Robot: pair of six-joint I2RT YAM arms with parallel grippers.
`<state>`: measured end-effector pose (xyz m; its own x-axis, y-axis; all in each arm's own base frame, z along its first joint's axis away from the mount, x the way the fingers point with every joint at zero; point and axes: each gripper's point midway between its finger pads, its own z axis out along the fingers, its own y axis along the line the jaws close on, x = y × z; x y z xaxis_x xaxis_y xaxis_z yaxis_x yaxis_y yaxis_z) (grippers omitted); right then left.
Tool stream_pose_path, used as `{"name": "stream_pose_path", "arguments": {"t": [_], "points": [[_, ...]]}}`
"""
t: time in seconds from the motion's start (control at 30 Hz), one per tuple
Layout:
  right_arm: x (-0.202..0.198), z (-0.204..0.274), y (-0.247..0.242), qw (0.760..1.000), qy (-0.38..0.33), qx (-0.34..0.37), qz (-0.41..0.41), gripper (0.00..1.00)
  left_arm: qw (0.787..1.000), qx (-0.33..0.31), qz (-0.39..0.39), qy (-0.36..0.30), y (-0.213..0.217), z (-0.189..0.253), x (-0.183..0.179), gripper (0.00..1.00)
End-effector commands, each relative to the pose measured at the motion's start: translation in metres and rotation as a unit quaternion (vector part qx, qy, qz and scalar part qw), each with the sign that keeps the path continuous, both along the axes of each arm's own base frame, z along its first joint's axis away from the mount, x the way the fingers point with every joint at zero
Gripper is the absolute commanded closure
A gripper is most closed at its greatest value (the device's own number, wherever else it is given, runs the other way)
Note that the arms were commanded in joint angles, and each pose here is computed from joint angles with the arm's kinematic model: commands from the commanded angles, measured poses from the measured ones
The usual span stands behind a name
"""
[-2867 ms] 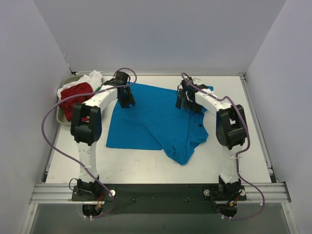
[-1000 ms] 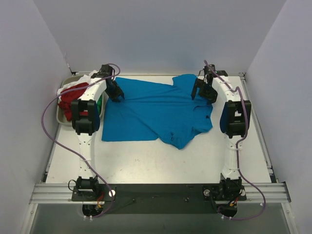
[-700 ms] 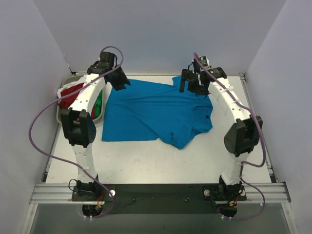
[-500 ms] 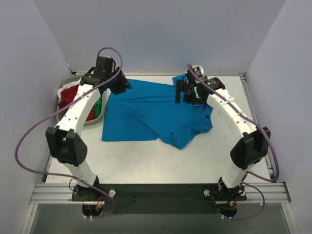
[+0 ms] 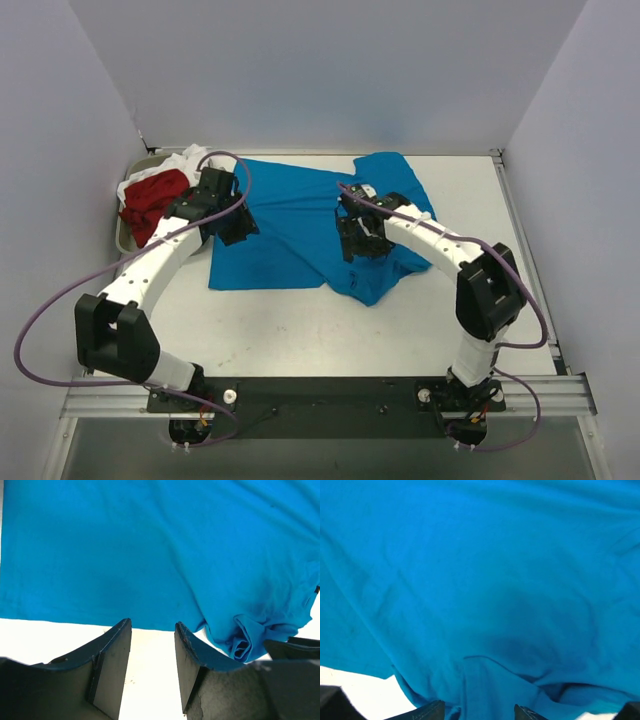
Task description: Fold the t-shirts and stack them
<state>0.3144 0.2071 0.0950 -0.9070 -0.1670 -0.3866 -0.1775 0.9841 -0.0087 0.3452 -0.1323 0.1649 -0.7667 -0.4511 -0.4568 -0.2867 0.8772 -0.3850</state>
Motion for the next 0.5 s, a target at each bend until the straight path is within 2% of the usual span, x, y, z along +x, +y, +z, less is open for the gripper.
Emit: {"name": "stream_pose_path", "arguments": {"t": [0.0, 0.23, 0.47], "points": [[-0.004, -0.016, 0.005, 1.0, 0.007, -0.022, 0.002, 0.44, 0.998, -0.005, -0.003, -0.069, -0.004, 0.031, 0.011, 0.5], [-0.01, -0.036, 0.012, 0.999, 0.027, -0.034, 0.006, 0.45, 0.998, 0.001, -0.01, -0.062, -0.005, 0.023, 0.007, 0.5], [-0.02, -0.042, 0.007, 0.999, 0.032, -0.042, 0.002, 0.58, 0.998, -0.002, -0.012, -0.062, -0.007, 0.02, 0.007, 0.49]]}}
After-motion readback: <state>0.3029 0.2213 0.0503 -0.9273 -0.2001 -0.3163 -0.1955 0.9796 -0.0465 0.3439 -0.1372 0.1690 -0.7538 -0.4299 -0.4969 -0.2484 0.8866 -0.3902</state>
